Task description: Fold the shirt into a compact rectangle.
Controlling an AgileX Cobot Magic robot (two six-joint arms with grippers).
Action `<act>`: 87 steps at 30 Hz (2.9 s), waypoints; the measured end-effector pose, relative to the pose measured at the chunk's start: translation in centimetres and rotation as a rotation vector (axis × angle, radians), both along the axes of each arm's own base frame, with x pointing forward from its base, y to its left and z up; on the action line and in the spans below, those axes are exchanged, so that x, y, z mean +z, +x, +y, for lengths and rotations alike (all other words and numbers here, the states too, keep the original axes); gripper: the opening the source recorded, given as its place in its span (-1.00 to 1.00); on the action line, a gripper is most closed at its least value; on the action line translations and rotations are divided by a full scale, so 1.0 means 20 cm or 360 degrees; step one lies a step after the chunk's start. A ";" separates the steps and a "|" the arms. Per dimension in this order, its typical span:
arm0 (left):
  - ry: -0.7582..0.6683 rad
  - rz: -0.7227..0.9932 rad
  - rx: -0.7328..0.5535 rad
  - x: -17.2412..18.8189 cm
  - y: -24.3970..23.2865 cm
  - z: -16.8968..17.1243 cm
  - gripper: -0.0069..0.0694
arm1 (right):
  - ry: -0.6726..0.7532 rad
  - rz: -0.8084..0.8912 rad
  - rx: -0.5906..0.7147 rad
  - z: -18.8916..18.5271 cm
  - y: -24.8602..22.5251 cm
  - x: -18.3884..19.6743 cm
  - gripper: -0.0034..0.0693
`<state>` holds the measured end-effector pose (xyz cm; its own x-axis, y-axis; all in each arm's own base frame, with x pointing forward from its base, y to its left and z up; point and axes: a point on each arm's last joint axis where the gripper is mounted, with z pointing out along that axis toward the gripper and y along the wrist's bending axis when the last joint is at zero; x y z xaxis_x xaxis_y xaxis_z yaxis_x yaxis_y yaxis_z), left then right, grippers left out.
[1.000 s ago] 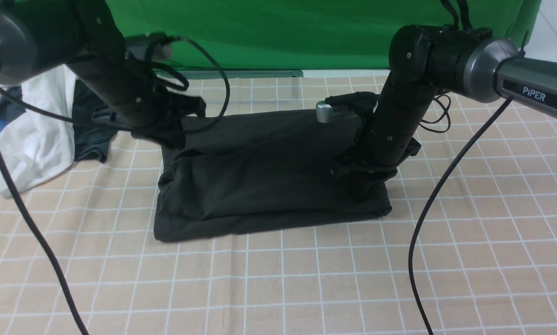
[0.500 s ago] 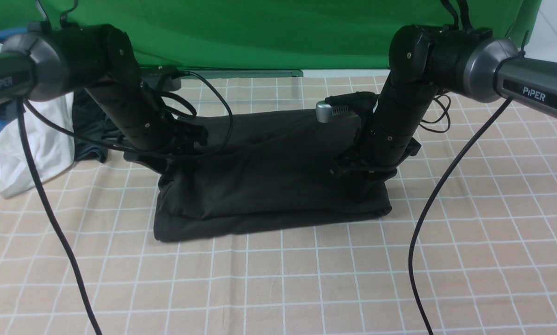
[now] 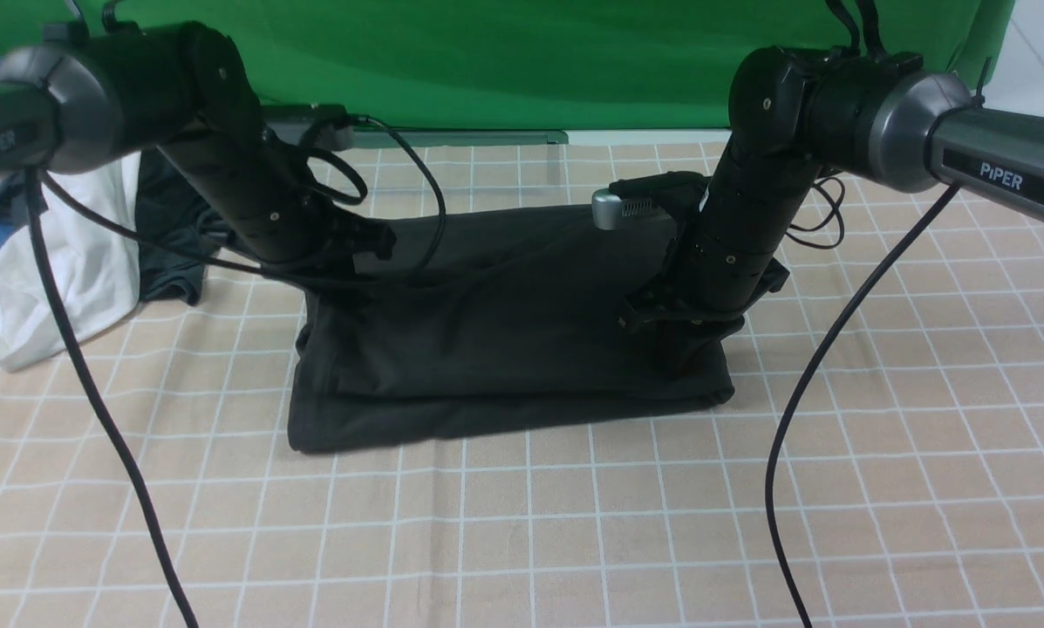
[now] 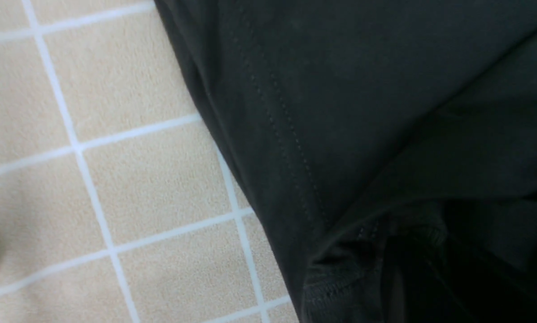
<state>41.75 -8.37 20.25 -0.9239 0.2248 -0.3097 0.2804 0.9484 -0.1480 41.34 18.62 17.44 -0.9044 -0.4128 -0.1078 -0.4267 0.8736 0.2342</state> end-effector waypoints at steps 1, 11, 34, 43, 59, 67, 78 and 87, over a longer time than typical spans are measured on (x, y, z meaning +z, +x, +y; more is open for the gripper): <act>0.0000 -0.0019 -0.0009 0.02 0.00 0.00 -0.73 | 0.0000 0.0000 0.0000 0.00 0.00 0.00 -0.78; 0.0030 -0.0284 -0.0104 0.27 -0.05 0.02 -0.73 | 0.0002 -0.0008 0.0003 0.00 0.00 0.00 -0.77; 0.0256 -0.0028 0.0158 -0.06 0.07 0.13 -0.10 | 0.0014 0.0023 0.0004 0.01 0.00 0.03 -0.71; 0.0165 -0.0005 0.0053 0.10 0.06 0.09 -0.15 | 0.0148 -0.0346 0.0102 0.05 0.08 0.36 -0.71; -0.0029 -0.0151 0.0217 0.32 -0.22 0.16 -0.77 | 0.0462 -0.0741 0.0720 0.41 0.18 0.30 0.06; -0.0061 -0.0191 0.0273 0.32 -0.58 0.21 -0.77 | 0.0421 -0.1023 0.0816 0.59 0.19 0.21 0.30; -0.0095 -0.0382 0.0273 0.48 -0.79 0.23 -0.77 | 0.0210 -0.1032 0.0930 0.63 0.21 0.02 0.21; -0.0098 -0.0424 0.0272 0.51 -0.81 0.23 -0.77 | 0.0204 -0.1052 0.0911 0.63 0.23 -0.02 -0.76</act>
